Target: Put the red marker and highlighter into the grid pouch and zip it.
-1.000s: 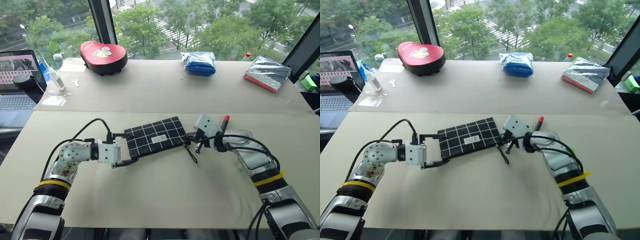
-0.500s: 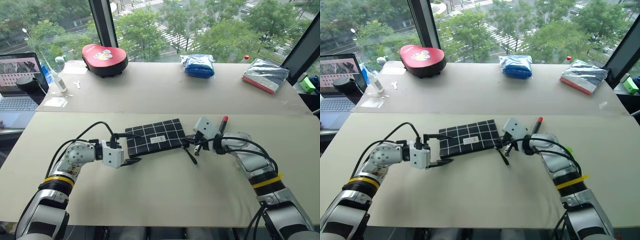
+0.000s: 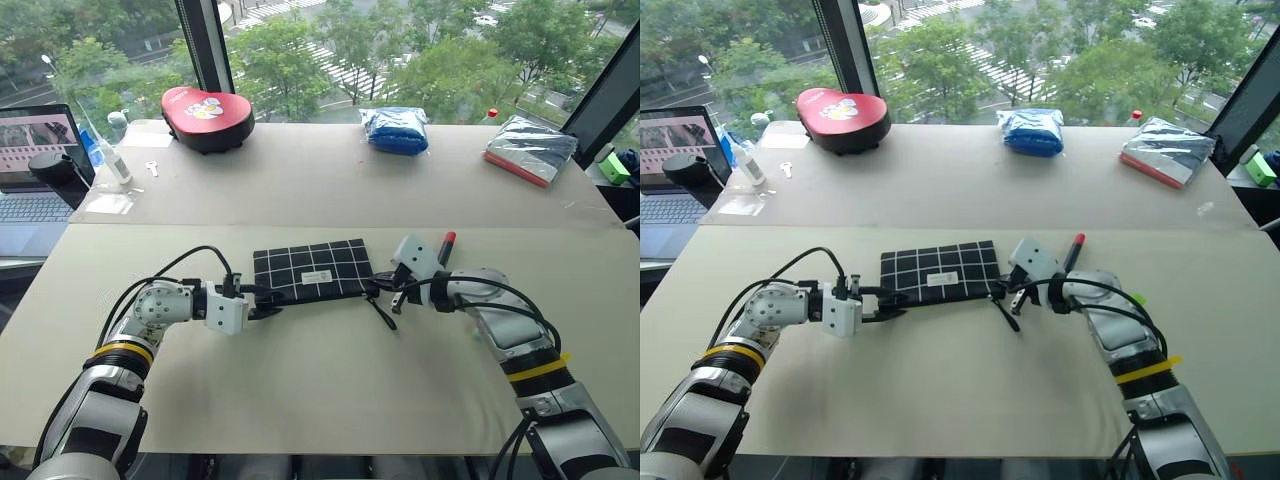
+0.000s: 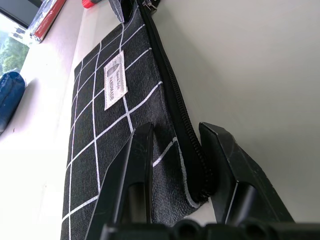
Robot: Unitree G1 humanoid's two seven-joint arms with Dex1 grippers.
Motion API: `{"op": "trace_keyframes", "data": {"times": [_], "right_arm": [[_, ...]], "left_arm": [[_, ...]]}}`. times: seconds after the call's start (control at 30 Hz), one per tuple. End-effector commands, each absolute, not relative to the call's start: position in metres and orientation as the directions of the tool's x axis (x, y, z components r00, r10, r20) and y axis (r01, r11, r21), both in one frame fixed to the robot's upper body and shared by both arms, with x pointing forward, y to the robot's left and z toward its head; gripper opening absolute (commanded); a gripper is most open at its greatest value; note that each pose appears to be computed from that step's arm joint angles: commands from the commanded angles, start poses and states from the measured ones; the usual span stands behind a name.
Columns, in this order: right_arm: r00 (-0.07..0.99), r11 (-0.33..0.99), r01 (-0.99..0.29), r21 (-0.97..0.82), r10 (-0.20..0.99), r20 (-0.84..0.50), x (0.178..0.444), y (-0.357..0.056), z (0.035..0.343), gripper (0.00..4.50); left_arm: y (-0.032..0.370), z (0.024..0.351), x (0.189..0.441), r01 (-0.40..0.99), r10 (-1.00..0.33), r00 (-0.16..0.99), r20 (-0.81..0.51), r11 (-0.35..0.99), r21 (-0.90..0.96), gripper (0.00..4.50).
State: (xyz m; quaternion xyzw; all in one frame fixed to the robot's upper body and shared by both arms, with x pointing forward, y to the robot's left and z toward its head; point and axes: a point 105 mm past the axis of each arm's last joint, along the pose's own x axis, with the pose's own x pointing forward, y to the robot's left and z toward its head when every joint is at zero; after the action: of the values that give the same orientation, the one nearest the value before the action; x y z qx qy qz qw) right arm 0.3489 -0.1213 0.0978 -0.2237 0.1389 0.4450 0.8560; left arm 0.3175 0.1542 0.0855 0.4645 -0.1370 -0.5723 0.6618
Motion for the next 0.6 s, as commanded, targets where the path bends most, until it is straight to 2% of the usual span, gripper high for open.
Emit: {"op": "trace_keyframes", "data": {"times": [0.03, 0.17, 0.2, 0.23, 0.3, 0.6], "right_arm": [[0.557, 0.511, -0.827, -0.233, 0.689, -0.464, 0.3446, -0.1271, 0.0907, 0.0], [0.557, 0.511, -0.827, -0.234, 0.69, -0.462, 0.3446, -0.1274, 0.0919, 0.0], [0.557, 0.511, -0.827, -0.235, 0.69, -0.462, 0.3446, -0.1274, 0.0919, 0.0], [0.557, 0.511, -0.827, -0.234, 0.69, -0.462, 0.3443, -0.1272, 0.0919, 0.0], [0.556, 0.51, -0.828, -0.233, 0.692, -0.461, 0.3434, -0.1266, 0.0921, 0.0], [0.554, 0.506, -0.83, -0.235, 0.694, -0.461, 0.3436, -0.1276, 0.0933, 0.0]], "left_arm": [[0.1535, 0.0917, 0.3194, 0.615, -0.894, 0.304, -0.33, -0.08, 0.784, 1.55], [0.1489, 0.0932, 0.3194, 0.616, -0.905, 0.298, -0.304, -0.061, 0.785, 1.55], [0.1483, 0.0931, 0.3194, 0.626, -0.908, 0.297, -0.296, -0.049, 0.778, 1.07], [0.1479, 0.0923, 0.3191, 0.628, -0.908, 0.296, -0.296, -0.048, 0.777, 0.93], [0.148, 0.0919, 0.3193, 0.625, -0.909, 0.3, -0.29, -0.042, 0.779, 0.15], [0.1443, 0.099, 0.3251, 0.615, -0.916, 0.327, -0.235, 0.017, 0.788, 0.07]]}}
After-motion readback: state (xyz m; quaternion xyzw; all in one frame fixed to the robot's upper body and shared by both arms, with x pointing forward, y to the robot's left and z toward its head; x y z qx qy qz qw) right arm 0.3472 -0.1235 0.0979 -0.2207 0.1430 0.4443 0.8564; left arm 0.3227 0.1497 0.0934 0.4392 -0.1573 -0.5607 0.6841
